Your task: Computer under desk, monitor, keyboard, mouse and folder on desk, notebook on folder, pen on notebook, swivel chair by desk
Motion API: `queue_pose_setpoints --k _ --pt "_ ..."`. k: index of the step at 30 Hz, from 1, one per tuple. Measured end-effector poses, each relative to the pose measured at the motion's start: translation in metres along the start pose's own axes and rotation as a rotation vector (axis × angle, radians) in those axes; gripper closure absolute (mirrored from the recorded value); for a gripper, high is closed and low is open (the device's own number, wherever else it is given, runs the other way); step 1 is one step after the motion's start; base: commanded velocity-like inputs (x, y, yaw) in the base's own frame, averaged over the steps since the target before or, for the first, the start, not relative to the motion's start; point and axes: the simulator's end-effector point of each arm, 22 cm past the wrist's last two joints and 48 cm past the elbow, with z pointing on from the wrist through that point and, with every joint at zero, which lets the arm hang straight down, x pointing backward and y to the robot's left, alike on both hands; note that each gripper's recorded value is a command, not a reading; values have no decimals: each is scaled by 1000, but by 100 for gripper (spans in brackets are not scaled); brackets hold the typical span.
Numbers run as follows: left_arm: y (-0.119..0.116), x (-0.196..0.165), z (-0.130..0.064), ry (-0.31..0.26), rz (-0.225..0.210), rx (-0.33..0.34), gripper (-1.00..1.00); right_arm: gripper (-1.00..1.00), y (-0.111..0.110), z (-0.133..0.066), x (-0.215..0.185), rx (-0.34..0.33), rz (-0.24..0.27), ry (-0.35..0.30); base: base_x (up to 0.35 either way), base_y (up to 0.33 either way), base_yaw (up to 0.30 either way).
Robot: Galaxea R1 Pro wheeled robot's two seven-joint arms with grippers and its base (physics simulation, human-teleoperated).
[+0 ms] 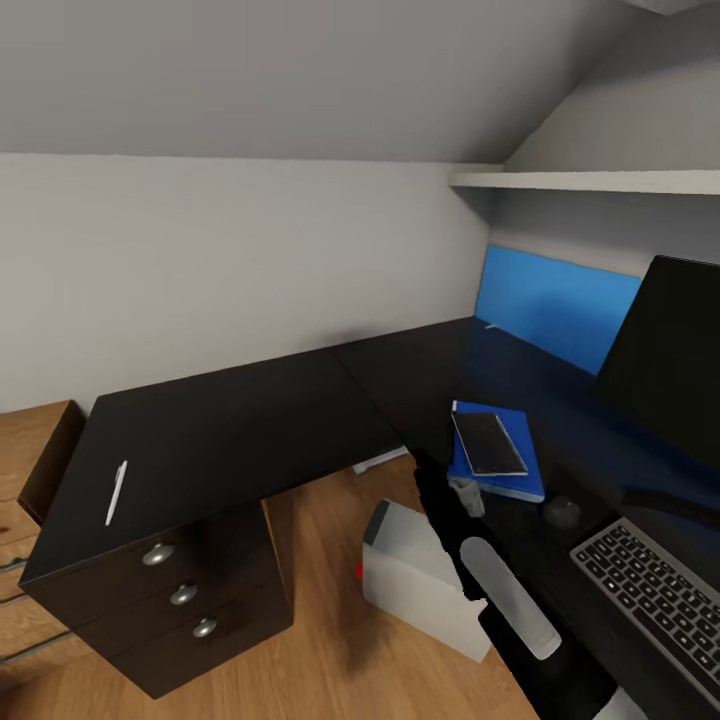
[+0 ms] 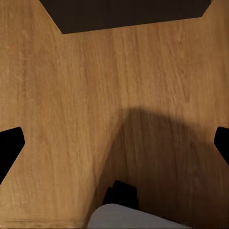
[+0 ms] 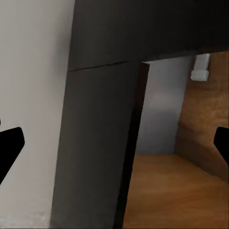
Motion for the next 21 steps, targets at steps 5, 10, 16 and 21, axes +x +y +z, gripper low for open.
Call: queue_pose_setpoints --k 5,10,16,21 --pt "-3 5 -8 20 -3 0 -100 -100 9 -20 33 53 -182 23 0 0 0" --pt "-3 2 -15 23 -3 0 -100 -100 19 -37 48 95 -488 -27 0 0 0" --pt "11 25 -24 77 9 -27 -100 -100 61 -49 70 56 -707 -76 0 0 0" --pt "23 38 -31 91 10 -53 -100 -100 92 -57 49 2 -621 -188 0 0 0"
